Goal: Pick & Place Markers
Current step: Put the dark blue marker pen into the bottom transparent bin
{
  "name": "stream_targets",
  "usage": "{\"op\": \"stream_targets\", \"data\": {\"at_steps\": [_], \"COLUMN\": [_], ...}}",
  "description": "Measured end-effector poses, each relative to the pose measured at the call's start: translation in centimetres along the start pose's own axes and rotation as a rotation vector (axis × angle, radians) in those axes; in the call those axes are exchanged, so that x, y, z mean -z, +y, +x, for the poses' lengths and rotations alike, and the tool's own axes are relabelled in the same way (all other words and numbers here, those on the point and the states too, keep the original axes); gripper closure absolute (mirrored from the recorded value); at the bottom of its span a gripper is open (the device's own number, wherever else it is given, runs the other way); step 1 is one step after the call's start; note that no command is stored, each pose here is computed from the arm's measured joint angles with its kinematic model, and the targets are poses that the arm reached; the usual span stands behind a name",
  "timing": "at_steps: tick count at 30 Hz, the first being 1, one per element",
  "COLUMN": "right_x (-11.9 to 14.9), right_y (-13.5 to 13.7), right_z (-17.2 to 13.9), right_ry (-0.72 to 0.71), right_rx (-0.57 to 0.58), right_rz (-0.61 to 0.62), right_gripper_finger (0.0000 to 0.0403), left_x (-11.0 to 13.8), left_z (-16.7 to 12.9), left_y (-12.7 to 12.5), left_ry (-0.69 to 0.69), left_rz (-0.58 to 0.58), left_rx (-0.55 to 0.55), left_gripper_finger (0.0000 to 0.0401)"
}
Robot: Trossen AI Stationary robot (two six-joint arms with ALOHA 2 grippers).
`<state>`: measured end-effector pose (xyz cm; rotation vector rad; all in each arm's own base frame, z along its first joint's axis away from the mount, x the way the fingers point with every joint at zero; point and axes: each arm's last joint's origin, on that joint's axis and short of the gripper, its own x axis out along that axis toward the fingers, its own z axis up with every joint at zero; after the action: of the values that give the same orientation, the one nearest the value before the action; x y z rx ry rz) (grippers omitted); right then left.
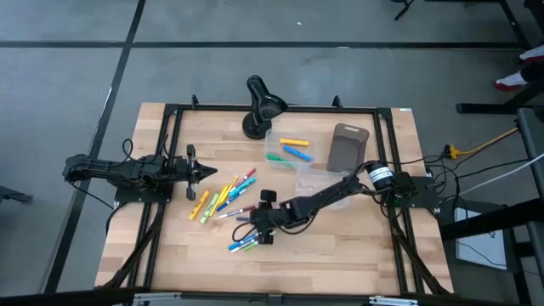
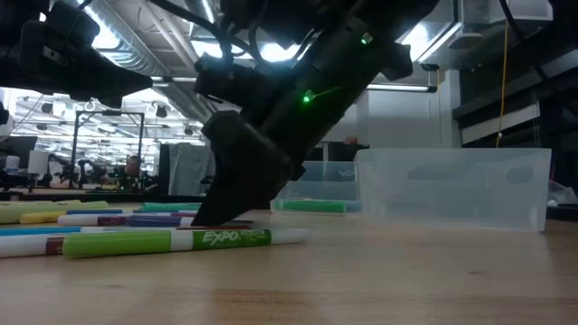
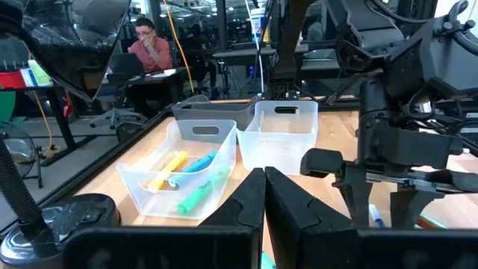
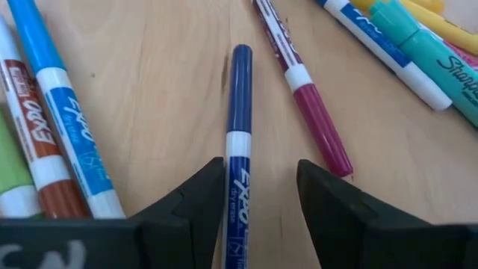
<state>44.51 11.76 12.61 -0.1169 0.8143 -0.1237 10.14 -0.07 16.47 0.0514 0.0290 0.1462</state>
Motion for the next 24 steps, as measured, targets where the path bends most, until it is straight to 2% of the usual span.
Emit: {"op": "stream_targets", "data": {"at_steps": [5,14,24], "right_x": [0.0,-0.1,-0.1], "right_y": [-0.5,-1.7,-2.4], "right_z": [0.2,0.7,0.9], "right_ry": [0.013,0.037,0.046], "right_rx": [-0.041,-0.112,-0.132], "right_rz": [0.026,0.056,0.146], "right_gripper_finger": [0.0254,0.0369,0.037], "left_x": [0.0,0.0,0.0], "left_z": [0.0,0.0,0.0], "left_y": [0.0,0.0,0.0], "left_ry": [0.0,0.0,0.0], "left_rz": [0.0,0.0,0.0], "left_rx": [0.0,0.0,0.0], "left_gripper_finger": [0.0395,0.0395,0.0395]}}
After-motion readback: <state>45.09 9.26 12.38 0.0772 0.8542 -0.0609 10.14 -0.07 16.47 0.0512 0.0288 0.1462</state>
